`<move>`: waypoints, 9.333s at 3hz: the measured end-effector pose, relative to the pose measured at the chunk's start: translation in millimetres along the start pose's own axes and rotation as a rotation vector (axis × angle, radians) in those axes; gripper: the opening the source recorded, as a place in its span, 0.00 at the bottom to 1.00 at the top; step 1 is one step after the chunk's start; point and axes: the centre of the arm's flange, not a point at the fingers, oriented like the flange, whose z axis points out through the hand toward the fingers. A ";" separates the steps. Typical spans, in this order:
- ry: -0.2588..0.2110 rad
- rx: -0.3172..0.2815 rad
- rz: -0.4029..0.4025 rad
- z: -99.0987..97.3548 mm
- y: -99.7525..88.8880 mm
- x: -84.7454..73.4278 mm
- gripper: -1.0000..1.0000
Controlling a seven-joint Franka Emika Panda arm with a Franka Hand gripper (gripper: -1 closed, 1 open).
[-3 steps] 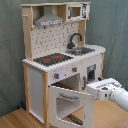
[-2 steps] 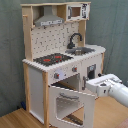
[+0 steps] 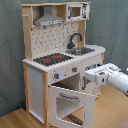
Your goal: Play with the kitchen
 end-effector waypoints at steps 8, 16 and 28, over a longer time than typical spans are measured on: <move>0.121 -0.050 0.010 147.8 31.7 -190.3 1.00; 0.185 -0.183 0.060 334.6 49.8 -288.2 1.00; 0.156 -0.061 0.095 383.0 50.4 -279.6 0.00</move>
